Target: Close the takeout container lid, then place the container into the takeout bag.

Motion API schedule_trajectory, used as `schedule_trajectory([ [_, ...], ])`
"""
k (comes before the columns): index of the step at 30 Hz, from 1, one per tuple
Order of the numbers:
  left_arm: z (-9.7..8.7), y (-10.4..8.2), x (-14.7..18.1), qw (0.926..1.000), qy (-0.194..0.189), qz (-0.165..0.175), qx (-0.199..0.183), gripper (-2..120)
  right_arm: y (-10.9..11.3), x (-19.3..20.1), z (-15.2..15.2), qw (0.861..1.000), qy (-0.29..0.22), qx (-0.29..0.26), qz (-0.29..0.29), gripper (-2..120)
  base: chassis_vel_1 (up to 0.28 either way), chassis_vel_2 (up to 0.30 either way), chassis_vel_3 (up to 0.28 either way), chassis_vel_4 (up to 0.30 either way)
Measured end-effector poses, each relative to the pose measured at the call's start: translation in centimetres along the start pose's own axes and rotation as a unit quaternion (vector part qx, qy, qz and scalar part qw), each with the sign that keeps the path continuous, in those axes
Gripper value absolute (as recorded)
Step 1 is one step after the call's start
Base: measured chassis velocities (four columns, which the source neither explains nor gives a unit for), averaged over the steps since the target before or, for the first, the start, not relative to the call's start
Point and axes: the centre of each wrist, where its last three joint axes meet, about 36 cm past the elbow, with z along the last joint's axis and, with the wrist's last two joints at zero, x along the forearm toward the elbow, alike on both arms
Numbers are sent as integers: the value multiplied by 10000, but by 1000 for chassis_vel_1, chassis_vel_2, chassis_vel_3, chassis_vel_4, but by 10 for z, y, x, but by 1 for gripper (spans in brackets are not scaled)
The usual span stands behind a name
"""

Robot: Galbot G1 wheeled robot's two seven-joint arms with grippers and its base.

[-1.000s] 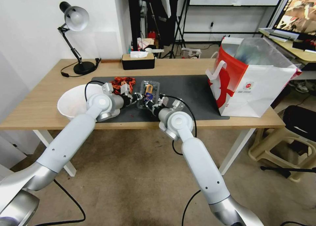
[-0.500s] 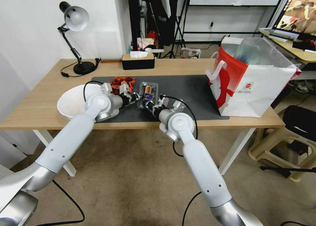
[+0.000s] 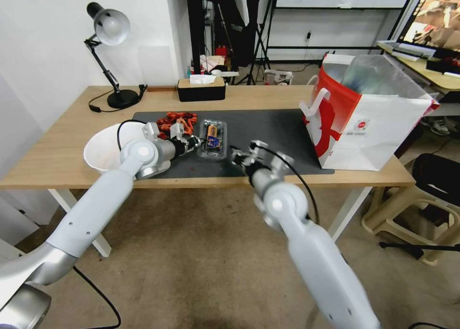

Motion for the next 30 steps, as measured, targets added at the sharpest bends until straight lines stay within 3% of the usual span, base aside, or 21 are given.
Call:
schedule_trajectory([
  [4, 1, 0, 1, 10000, 9, 9, -12, 2, -15, 30, 6, 9974, -419, 579, 99, 0, 0, 0, 0, 0],
  [10, 4, -1, 2, 10000, -7, 34, 11, 2, -24, 67, 16, 9941, -595, 876, 250, 0, 0, 0, 0, 0],
  [19, 12, 4, 11, 9999, -74, 18, 67, 2, -32, 122, 43, 9939, -700, 701, 475, 28, 0, 0, 0, 0],
  [21, 12, 4, 11, 9999, -83, 31, 73, 2, -33, 137, 55, 9944, -725, 609, 466, 40, 0, 0, 0, 0],
  [27, 12, 2, 10, 9999, -94, 70, 84, 2, -31, 151, 75, 9945, -717, 553, 523, 59, 0, 0, 0, 0],
  [30, 13, 1, 9, 9998, -113, 97, 89, 2, -27, 156, 87, 9944, -689, 512, 611, 73, 0, 0, 0, 0],
])
